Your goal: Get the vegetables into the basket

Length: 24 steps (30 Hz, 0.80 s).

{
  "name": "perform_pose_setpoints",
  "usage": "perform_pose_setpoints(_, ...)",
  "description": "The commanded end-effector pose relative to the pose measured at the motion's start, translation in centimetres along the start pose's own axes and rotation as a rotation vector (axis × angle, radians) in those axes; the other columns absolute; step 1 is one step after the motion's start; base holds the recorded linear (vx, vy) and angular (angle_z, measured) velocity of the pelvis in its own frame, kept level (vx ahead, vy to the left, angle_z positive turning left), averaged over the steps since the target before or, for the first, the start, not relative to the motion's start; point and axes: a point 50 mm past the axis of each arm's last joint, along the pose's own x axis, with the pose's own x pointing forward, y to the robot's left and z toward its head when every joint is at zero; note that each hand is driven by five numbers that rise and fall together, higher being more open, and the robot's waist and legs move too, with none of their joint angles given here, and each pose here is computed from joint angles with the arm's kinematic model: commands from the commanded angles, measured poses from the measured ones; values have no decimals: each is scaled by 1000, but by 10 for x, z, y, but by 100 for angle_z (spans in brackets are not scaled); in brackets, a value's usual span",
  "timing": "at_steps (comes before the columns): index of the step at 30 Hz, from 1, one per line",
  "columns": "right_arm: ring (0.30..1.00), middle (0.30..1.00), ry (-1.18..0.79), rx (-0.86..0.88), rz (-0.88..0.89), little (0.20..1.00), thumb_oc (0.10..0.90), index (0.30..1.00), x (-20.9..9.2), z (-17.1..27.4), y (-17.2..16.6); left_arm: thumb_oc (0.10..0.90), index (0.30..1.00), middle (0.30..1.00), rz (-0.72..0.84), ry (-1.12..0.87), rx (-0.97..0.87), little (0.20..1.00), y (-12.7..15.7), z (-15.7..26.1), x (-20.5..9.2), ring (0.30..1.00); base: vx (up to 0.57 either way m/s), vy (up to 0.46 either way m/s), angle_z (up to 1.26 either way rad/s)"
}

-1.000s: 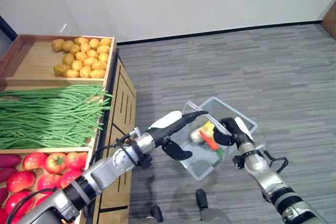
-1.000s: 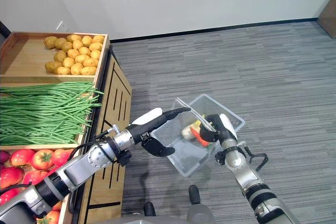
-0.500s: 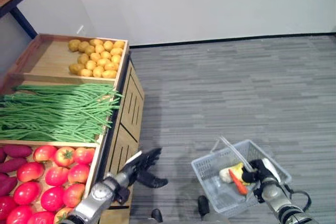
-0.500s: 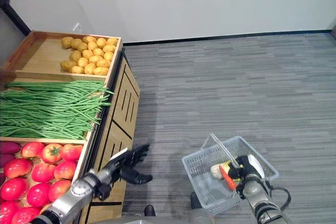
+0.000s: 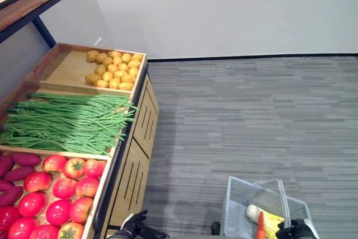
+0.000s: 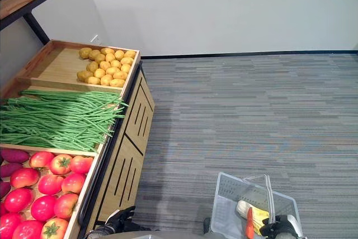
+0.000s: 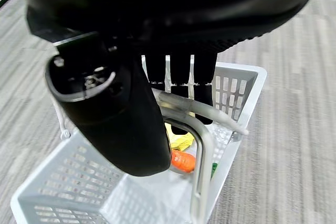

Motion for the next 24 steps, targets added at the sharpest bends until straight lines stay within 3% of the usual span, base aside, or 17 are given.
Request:
perform_pose_setpoints(1, 1000, 1000, -83, -11, -57, 1000, 900, 1000, 4, 28, -12, 900, 1000, 1000, 141, 88, 27, 1000, 30, -24, -7, 1000, 0, 0, 0)
perform_pose_setpoints(11, 1000, 1000, 26, 18, -42, 1000, 900, 1000, 0, -4, -7, 900, 1000, 1000, 166, 121, -61, 1000, 27, -34, -9, 1000, 2, -5, 1)
perform_pose_setpoints(17, 1000, 1000, 5, -12, 321, 1000, 900, 1000, -17, -13, 62, 900, 1000, 1000, 129, 151, -66, 1000, 25, -39, -10, 1000, -17, -2, 3)
perform_pose_setpoints(24, 1000, 1000, 37, 64, 429, 1000, 900, 1000, -30, -21, 91, 900, 1000, 1000, 93, 179, -96, 1000, 17, -44, -11, 1000, 0, 5, 4)
